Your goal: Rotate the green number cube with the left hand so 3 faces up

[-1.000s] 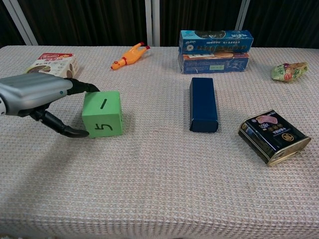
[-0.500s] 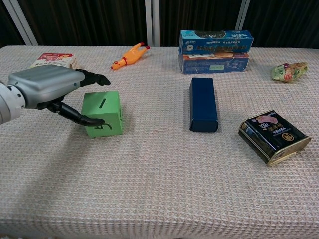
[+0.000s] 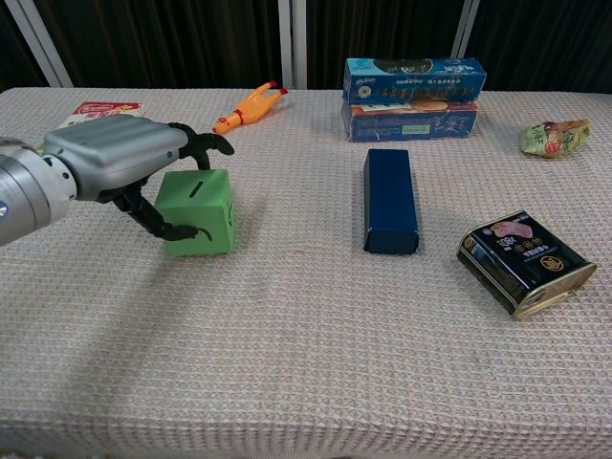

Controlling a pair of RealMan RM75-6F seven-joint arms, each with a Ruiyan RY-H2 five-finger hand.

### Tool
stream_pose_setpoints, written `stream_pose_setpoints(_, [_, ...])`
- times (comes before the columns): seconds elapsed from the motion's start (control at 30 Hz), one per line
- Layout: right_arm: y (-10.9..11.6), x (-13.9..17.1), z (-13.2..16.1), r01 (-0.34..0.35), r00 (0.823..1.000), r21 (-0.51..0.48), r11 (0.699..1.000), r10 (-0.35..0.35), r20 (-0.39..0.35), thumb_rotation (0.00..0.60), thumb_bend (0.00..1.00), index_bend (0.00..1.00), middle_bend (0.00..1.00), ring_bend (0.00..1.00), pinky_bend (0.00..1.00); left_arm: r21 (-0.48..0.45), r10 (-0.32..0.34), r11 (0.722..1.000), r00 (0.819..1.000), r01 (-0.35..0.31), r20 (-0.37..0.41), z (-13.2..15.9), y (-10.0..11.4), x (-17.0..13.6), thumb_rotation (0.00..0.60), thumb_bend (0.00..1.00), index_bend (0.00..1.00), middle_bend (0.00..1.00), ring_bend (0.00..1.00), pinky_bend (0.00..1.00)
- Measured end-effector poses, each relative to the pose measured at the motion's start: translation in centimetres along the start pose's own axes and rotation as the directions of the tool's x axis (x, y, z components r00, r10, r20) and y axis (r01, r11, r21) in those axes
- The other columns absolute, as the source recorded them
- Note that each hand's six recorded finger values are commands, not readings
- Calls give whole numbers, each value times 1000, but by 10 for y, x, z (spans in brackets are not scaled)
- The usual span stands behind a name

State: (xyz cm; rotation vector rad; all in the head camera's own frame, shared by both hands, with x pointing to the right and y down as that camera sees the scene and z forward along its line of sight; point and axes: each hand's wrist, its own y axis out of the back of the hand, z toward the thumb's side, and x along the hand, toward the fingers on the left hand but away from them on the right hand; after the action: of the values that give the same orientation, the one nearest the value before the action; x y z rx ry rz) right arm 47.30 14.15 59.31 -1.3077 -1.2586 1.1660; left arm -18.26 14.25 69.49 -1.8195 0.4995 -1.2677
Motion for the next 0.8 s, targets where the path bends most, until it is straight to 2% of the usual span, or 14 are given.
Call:
stream_pose_setpoints(0.17, [-2, 0, -1, -8, 1000, -1, 1000, 8, 3, 600, 477, 0, 0, 0, 0, -35, 24, 999, 999, -23, 24, 6, 10, -4, 600, 309, 144, 421, 97, 177])
stream_pose_setpoints(0.27, [-5, 1, -1, -15, 1000, -3, 1000, 15, 2, 600, 477, 0, 0, 0, 0, -89, 47, 995, 998, -43, 49, 11, 16, -6, 600, 309, 161, 457, 114, 177])
stream_pose_setpoints(0.37, [-6, 2, 0, -20, 1000, -7, 1000, 20, 0, 600, 477, 0, 0, 0, 0, -176, 76, 982, 994, -62, 77, 14, 21, -8, 600, 309, 163, 468, 120, 177])
stream_pose_setpoints(0.43, [-6, 3, 1, -21, 1000, -9, 1000, 21, 0, 600, 477, 0, 0, 0, 0, -260, 94, 963, 991, -67, 92, 14, 22, -9, 600, 309, 169, 469, 120, 177])
stream_pose_setpoints(0.57, [-6, 3, 3, -23, 1000, -16, 1000, 23, -1, 600, 477, 0, 0, 0, 0, -423, 129, 903, 987, -79, 91, 5, 18, -9, 600, 309, 170, 479, 122, 177])
stream_pose_setpoints(0.67, [-6, 4, 3, -28, 1000, -17, 999, 27, -1, 600, 477, 0, 0, 0, 0, -527, 147, 845, 987, -89, 70, -8, 8, -7, 600, 310, 165, 501, 138, 177])
stream_pose_setpoints(0.8, [-9, 3, 5, -45, 999, -23, 999, 45, 0, 600, 477, 0, 0, 0, 0, -660, 158, 746, 986, -90, 45, -21, -10, -7, 600, 312, 155, 528, 161, 178])
